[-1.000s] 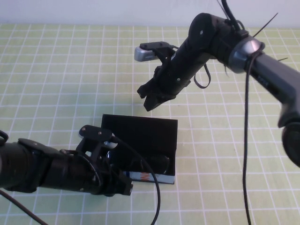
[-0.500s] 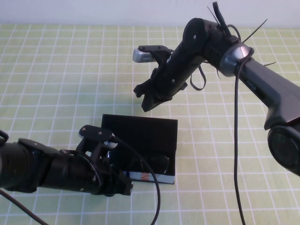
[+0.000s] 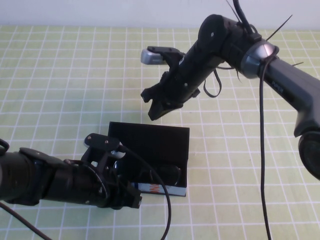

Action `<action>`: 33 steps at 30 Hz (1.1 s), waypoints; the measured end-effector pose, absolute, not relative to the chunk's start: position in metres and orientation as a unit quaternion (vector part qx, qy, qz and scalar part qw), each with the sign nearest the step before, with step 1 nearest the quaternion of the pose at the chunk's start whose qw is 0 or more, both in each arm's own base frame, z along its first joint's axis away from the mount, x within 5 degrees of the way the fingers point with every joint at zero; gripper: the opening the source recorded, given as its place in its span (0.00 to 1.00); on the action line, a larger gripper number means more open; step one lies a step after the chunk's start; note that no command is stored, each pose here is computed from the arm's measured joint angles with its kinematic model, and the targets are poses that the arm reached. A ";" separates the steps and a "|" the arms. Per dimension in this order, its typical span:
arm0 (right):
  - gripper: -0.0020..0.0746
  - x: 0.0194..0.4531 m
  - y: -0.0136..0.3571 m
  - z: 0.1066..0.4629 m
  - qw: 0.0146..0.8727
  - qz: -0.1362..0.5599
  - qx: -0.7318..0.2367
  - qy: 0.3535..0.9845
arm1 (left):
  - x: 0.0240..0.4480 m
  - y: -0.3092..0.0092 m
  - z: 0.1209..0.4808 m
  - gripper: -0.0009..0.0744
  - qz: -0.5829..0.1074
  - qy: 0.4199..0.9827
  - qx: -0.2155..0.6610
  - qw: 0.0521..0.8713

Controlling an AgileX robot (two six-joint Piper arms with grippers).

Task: Return glasses to glasses case
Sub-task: Close the glasses case

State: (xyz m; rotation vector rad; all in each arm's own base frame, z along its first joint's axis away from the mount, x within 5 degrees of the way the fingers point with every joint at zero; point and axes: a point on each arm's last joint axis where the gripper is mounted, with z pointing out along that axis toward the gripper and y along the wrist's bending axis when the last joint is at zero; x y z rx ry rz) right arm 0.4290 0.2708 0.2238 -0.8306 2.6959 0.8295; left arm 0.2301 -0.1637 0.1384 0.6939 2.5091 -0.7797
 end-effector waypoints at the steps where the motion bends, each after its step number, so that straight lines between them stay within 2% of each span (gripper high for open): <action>1: 0.01 0.427 0.272 0.229 0.104 0.282 -0.284 0.911 | 0.230 -0.164 0.138 0.01 -0.280 0.903 0.250 0.210; 7: 0.01 0.418 0.280 0.237 0.110 0.278 -0.299 0.906 | 0.230 -0.164 0.139 0.01 -0.281 0.902 0.250 0.211; 17: 0.01 0.424 0.268 0.229 0.117 0.197 -0.305 0.925 | 0.231 -0.164 0.138 0.01 -0.280 0.903 0.250 0.210; 33: 0.01 0.425 0.272 0.211 0.094 0.208 -0.297 0.927 | 0.231 -0.164 0.138 0.01 -0.281 0.903 0.249 0.211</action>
